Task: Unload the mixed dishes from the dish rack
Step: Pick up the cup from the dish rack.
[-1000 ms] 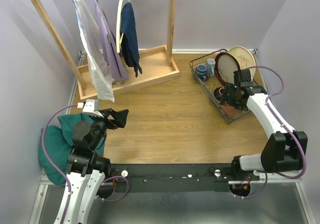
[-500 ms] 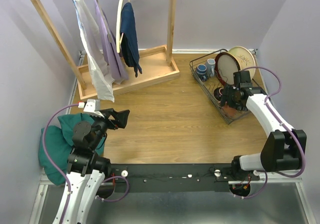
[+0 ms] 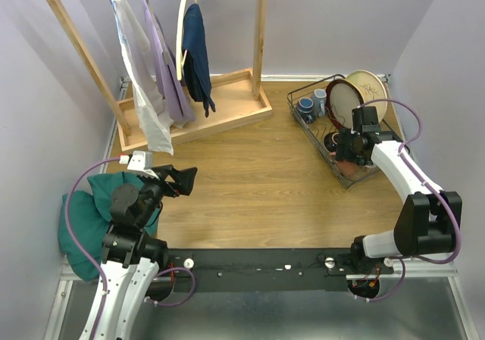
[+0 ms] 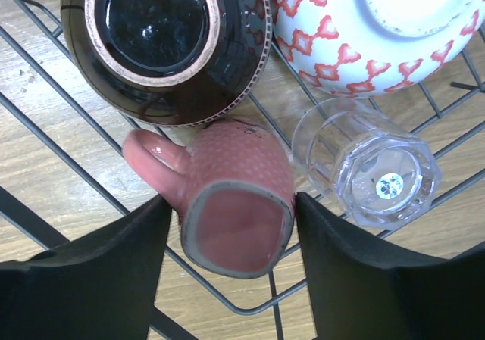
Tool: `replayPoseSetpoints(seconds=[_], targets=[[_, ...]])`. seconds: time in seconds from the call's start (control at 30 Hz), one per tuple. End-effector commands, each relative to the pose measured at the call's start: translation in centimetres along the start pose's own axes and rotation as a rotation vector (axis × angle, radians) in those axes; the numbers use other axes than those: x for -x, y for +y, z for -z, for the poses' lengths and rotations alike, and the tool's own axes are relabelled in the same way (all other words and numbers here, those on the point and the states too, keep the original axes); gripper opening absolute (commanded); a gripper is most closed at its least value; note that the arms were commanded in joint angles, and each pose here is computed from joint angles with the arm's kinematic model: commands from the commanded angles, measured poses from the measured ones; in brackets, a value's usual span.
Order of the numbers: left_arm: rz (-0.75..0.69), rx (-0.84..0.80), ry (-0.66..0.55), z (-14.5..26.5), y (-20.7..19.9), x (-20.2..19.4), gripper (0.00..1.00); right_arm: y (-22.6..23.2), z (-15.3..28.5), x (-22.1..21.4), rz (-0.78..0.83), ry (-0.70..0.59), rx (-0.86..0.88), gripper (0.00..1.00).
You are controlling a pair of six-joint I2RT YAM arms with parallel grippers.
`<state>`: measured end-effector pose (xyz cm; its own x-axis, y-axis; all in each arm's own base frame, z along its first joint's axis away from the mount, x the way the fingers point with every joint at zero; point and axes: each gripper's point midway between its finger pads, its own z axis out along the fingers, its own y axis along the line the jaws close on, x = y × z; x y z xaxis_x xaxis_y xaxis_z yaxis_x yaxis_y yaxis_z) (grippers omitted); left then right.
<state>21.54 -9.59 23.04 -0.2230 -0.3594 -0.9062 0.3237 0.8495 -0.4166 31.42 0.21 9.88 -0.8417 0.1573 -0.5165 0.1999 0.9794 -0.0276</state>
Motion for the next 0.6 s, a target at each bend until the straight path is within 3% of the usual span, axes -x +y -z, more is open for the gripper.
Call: replayPoseSetpoints(seconds=[0.0, 0.07, 0.1, 0.33, 0.57], targets=[[-0.016, -0.032, -0.016, 0.1, -0.6, 0.3, 0.99, 0.6, -0.1, 0.8, 0.011, -0.028, 0.036, 0.61], [-0.016, -0.035, -0.015, 0.0, -0.6, 0.3, 0.99, 0.5, 0.4, 1.0, 0.005, -0.038, 0.038, 0.57], [-0.015, -0.036, -0.013, 0.0, -0.6, 0.2, 0.99, 0.6, 0.7, 1.0, 0.006, -0.039, 0.042, 0.49], [-0.012, -0.055, 0.008, -0.2, -1.0, -0.1, 0.99, 0.9, 3.6, 2.2, -0.033, -0.114, 0.087, 0.20], [0.018, -0.094, 0.068, -1.3, -1.7, -0.5, 0.99, 0.7, 6.4, 3.7, -0.111, -0.206, 0.089, 0.09]])
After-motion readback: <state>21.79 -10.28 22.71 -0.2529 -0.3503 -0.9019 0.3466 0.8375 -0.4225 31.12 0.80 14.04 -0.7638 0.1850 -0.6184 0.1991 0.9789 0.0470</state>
